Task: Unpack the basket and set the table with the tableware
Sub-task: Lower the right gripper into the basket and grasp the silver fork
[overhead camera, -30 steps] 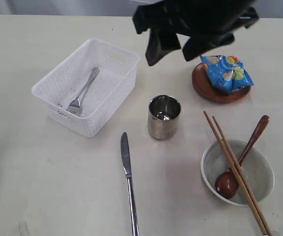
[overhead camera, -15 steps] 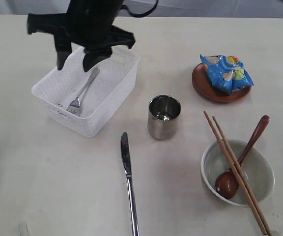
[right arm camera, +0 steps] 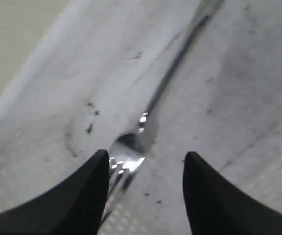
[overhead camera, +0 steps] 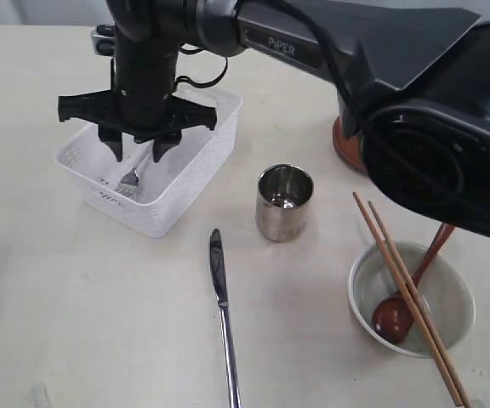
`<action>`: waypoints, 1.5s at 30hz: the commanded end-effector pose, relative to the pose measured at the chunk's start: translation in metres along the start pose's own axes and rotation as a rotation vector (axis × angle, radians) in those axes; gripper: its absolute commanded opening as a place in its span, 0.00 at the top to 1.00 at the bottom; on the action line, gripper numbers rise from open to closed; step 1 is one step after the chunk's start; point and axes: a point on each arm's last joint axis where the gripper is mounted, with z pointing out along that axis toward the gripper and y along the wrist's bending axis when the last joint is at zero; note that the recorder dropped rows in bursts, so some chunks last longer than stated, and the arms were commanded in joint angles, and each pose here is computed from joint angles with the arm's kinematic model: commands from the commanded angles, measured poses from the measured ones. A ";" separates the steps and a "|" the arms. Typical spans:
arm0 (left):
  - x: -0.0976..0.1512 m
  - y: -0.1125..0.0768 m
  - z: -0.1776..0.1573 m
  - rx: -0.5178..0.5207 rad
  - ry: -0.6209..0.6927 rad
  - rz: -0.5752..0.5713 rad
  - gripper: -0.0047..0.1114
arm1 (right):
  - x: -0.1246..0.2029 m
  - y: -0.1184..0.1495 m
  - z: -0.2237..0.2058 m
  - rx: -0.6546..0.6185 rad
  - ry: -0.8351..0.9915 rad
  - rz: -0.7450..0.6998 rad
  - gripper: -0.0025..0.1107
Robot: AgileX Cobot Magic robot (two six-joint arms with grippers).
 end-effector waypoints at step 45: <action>0.000 0.000 0.000 0.006 -0.006 0.007 0.96 | 0.005 -0.001 0.036 0.017 0.055 -0.067 0.98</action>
